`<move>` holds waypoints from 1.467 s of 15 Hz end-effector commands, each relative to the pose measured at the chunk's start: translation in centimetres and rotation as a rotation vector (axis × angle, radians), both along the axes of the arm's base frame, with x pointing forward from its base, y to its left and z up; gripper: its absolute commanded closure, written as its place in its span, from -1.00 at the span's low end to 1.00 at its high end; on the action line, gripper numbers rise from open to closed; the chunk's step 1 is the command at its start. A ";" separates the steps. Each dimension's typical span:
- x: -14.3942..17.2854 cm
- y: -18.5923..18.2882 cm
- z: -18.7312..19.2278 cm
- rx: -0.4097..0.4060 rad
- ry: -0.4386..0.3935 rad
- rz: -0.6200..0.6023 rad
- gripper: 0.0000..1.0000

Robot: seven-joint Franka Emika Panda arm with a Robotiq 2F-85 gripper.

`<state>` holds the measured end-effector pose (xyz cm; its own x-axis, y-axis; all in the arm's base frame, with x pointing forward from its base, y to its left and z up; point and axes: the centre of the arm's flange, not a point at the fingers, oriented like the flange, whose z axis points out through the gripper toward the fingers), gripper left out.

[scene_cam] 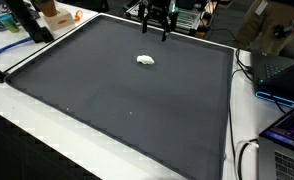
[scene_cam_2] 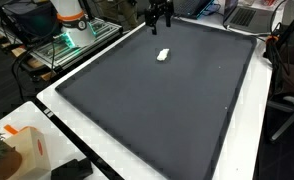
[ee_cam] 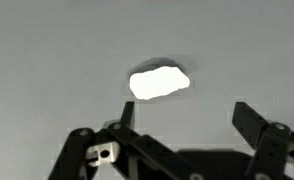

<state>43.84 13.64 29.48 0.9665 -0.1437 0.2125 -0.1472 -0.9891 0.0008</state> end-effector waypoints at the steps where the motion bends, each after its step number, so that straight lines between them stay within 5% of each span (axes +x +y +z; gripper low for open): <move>1: -3.9 -1.7 -2.7 -0.053 -0.082 0.068 -1.00; 6: -7.2 -1.9 -5.2 -0.137 -0.128 0.219 -1.00; 12: -5.4 -1.5 -3.6 -0.134 -0.117 0.217 -1.00; 22: -4.3 -2.1 -3.6 -0.125 -0.325 0.268 -1.00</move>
<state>39.78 12.00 28.10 0.8783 0.1460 0.4553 0.0993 -0.9872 0.1249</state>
